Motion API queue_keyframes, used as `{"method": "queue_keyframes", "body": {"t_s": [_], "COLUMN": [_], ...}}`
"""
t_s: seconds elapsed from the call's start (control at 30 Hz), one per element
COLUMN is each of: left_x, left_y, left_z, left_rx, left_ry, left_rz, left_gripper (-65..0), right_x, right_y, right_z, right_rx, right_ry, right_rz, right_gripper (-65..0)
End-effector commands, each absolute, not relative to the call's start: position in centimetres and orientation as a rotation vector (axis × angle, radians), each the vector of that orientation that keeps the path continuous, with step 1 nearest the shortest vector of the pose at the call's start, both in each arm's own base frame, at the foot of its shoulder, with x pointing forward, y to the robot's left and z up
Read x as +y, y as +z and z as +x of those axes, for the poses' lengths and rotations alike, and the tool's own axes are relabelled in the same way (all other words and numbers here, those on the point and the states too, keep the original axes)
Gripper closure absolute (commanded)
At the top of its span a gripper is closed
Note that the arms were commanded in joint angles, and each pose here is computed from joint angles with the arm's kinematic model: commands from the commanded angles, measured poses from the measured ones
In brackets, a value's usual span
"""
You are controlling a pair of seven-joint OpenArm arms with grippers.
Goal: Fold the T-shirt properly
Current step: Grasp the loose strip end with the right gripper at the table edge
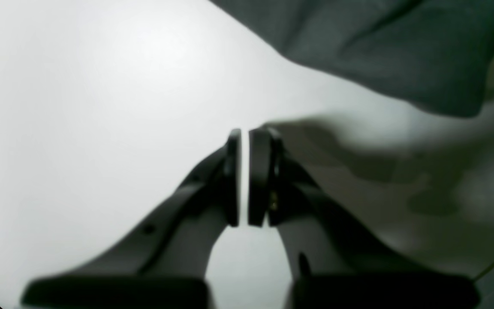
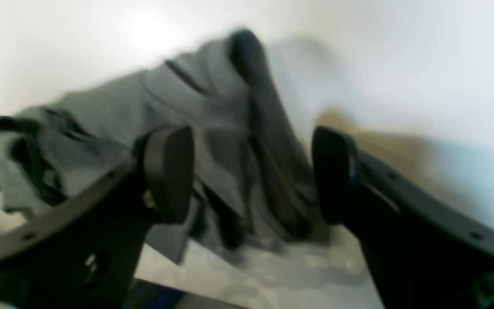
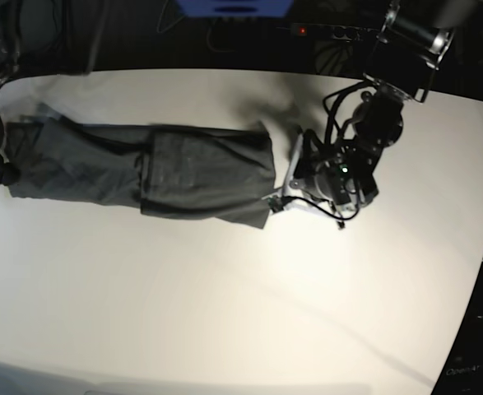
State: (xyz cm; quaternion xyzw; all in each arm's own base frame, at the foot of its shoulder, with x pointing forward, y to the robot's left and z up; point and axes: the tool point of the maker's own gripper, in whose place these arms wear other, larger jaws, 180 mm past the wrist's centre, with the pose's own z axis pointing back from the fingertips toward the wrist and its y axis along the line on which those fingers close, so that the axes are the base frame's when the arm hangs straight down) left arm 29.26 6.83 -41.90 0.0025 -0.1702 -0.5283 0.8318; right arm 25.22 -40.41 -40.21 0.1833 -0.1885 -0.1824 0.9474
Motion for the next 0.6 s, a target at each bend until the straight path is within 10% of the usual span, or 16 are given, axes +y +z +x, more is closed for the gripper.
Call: {"method": "queue_keyframes", "body": {"t_s": [0.0,0.57], "left_x": [6.6,6.6], "left_y": [-40.7,-40.6], "left_z": [30.4,30.5], "left_rx": [-0.408,-0.409], "left_ry": [-1.115,-1.115], "left_rz": [0.015,0.017], "left_gripper": [-3.1,-3.1], "right_x": [-41.9,-39.4], "right_y": [-38.2,-39.6], "right_z": [26.1,26.1], "right_rx": [-0.443,-0.437], "right_ry": [-0.354,-0.331], "right_rz": [0.337,0.361], "right_gripper": [-42.8,-42.8]}}
